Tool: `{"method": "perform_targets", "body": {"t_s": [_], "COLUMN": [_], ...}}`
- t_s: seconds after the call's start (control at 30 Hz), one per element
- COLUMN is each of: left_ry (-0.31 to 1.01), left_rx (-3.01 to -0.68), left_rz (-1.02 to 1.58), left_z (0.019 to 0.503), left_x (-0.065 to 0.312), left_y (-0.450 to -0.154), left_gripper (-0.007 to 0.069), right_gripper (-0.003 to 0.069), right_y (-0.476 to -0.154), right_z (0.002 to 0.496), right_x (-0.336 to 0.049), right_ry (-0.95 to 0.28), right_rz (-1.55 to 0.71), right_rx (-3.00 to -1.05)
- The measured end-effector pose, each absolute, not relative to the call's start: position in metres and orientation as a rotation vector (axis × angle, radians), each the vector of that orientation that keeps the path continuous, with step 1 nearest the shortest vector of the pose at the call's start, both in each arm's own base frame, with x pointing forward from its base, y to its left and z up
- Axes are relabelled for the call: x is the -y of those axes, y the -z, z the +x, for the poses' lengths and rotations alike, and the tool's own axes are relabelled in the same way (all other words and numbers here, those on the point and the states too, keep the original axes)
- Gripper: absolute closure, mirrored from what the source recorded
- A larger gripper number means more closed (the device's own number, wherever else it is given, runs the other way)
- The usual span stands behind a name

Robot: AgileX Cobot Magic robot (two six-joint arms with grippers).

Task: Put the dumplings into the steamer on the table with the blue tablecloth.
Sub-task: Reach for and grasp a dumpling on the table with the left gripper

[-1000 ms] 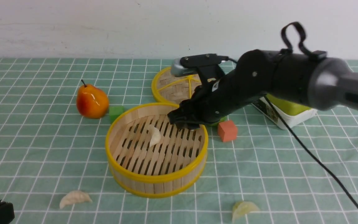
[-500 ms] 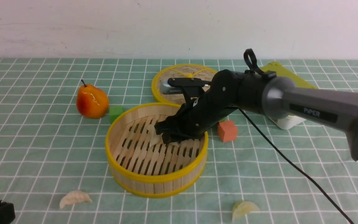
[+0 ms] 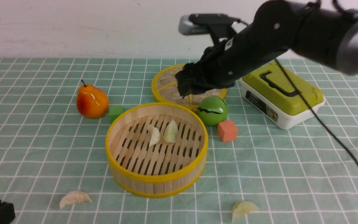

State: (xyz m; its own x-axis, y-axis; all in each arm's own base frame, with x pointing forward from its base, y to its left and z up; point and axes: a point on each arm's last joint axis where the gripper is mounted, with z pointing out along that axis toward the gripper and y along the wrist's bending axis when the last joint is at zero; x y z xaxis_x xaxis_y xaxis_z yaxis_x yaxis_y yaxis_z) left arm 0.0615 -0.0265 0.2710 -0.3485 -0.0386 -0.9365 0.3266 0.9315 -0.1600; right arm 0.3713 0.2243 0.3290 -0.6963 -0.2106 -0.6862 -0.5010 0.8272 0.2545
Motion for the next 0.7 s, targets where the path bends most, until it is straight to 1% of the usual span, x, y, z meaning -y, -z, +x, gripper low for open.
{"method": "perform_targets", "body": {"t_s": [0.03,0.1,0.17,0.3,0.33,0.37,0.4,0.43,0.5,0.6,0.67,0.7], "left_ry": [0.381,0.381,0.382,0.424,0.440,0.437,0.435,0.420,0.335,0.240,0.204,0.186], "left_rx": [-1.894,-1.894,-1.894,-1.916,-1.961,-2.008,-2.018,-2.081,-2.257,-2.402,-2.465,-2.505], "left_rz": [0.211,0.211,0.209,0.147,0.094,0.061,0.062,0.030,-0.046,-0.081,-0.084,-0.084], "left_z": [0.062,0.062,0.062,0.062,0.064,0.067,0.068,0.072,0.091,0.120,0.140,0.152], "left_x": [0.027,0.027,0.027,0.027,0.026,0.026,0.027,0.027,0.028,0.034,0.040,0.045], "left_y": [-0.271,-0.271,-0.271,-0.270,-0.267,-0.264,-0.264,-0.261,-0.260,-0.265,-0.268,-0.269], "left_gripper": [0.0631,0.0630,0.0629,0.0629,0.0629,0.0629,0.0629,0.0629,0.0629,0.0629,0.0629,0.0629], "right_gripper": [0.0279,0.0314,0.0366,0.0428,0.0451,0.0459,0.0461,0.0469,0.0482,0.0498,0.0514,0.0530], "right_y": [-0.353,-0.370,-0.391,-0.408,-0.413,-0.416,-0.414,-0.416,-0.419,-0.399,-0.386,-0.372], "right_z": [0.360,0.349,0.333,0.309,0.294,0.287,0.285,0.275,0.247,0.222,0.211,0.206], "right_x": [-0.212,-0.202,-0.190,-0.176,-0.167,-0.163,-0.161,-0.155,-0.137,-0.122,-0.115,-0.113], "right_ry": [-0.501,-0.439,-0.393,-0.375,-0.364,-0.355,-0.348,-0.332,-0.291,-0.253,-0.241,-0.231], "right_rz": [-0.554,-0.582,-0.605,-0.615,-0.617,-0.619,-0.621,-0.624,-0.630,-0.650,-0.661,-0.674], "right_rx": [-2.298,-2.270,-2.248,-2.236,-2.227,-2.220,-2.225,-2.216,-2.199,-2.242,-2.273,-2.310]}}
